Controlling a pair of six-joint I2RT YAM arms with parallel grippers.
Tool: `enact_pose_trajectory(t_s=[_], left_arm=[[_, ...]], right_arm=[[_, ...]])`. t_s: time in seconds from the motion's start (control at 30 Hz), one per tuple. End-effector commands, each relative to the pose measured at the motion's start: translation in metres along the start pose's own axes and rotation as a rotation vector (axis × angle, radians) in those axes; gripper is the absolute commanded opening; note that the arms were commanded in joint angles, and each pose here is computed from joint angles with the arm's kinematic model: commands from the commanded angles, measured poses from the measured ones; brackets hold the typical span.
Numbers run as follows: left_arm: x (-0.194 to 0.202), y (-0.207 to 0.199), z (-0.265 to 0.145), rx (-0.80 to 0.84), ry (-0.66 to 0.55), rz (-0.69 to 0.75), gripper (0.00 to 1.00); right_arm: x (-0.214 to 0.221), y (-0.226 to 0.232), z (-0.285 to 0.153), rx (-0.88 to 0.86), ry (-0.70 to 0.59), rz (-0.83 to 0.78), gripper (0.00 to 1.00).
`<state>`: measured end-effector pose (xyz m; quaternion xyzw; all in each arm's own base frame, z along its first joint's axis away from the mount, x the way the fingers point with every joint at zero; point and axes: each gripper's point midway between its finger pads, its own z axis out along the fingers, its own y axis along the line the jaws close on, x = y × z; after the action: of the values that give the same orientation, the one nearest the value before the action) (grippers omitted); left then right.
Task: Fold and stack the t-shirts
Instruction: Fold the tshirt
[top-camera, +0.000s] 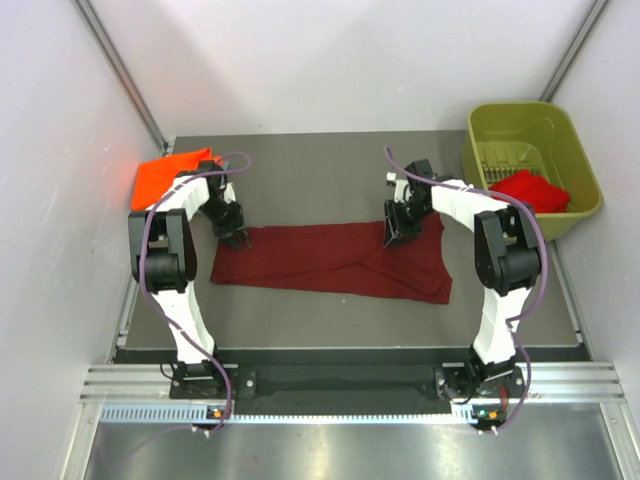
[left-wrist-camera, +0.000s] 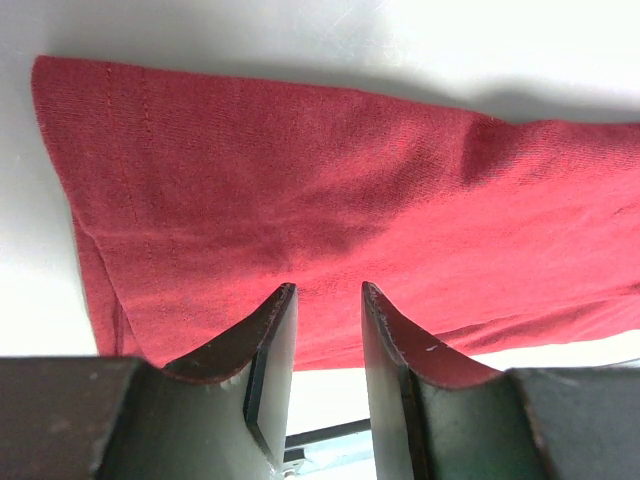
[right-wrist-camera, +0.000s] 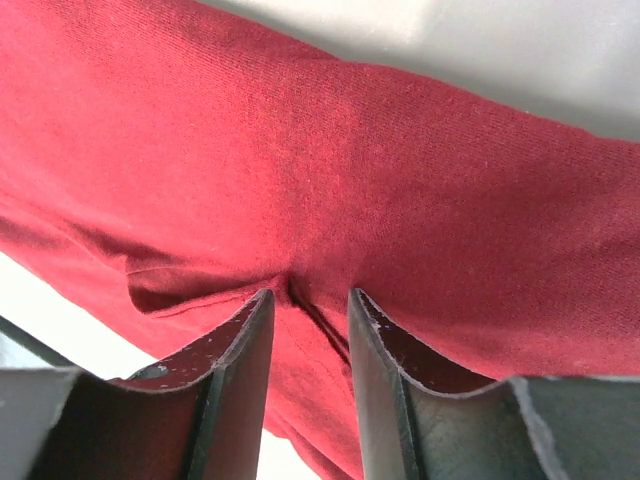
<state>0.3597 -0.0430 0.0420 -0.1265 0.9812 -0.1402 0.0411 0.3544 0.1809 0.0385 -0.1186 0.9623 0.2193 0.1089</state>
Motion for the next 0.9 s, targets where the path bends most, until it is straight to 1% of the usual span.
enact_pose_trajectory(t_s=[0.0,0.2,0.27,0.33,0.43,0.47,0.53,0.57,0.7,0.8,0.87], left_arm=[[-0.011,-0.008,-0.012,0.021,-0.055,0.015,0.37],[-0.012,-0.010,-0.010,0.028,-0.057,0.010,0.37],[-0.013,-0.010,-0.011,0.030,-0.059,0.012,0.37],[-0.012,-0.010,-0.012,0.030,-0.059,0.013,0.37],[-0.011,-0.009,-0.012,0.030,-0.060,0.013,0.37],[-0.010,-0.009,-0.012,0.029,-0.058,0.012,0.37],[-0.010,-0.010,-0.012,0.030,-0.060,0.014,0.37],[-0.010,-0.010,-0.012,0.030,-0.060,0.014,0.37],[-0.009,-0.011,-0.013,0.039,-0.058,0.015,0.37],[-0.010,-0.011,-0.012,0.042,-0.058,0.012,0.37],[-0.012,-0.011,-0.011,0.040,-0.058,0.012,0.37]], right_arm=[[-0.016,0.010,-0.010,-0.025,-0.043,-0.016,0.36],[0.003,0.017,-0.003,-0.039,-0.001,-0.019,0.35],[0.007,0.021,0.000,-0.043,0.010,-0.027,0.28],[0.009,0.027,0.001,-0.058,0.021,-0.033,0.25],[0.008,0.034,0.003,-0.070,0.023,-0.047,0.15],[0.009,0.036,0.004,-0.074,0.026,-0.048,0.08],[0.006,0.040,0.000,-0.076,0.017,-0.058,0.01],[0.006,0.042,-0.002,-0.075,0.015,-0.061,0.00],[0.004,0.052,-0.024,-0.079,-0.023,-0.062,0.00],[0.016,0.061,-0.039,-0.091,-0.023,-0.060,0.00],[0.031,0.064,-0.043,-0.100,0.000,-0.047,0.00]])
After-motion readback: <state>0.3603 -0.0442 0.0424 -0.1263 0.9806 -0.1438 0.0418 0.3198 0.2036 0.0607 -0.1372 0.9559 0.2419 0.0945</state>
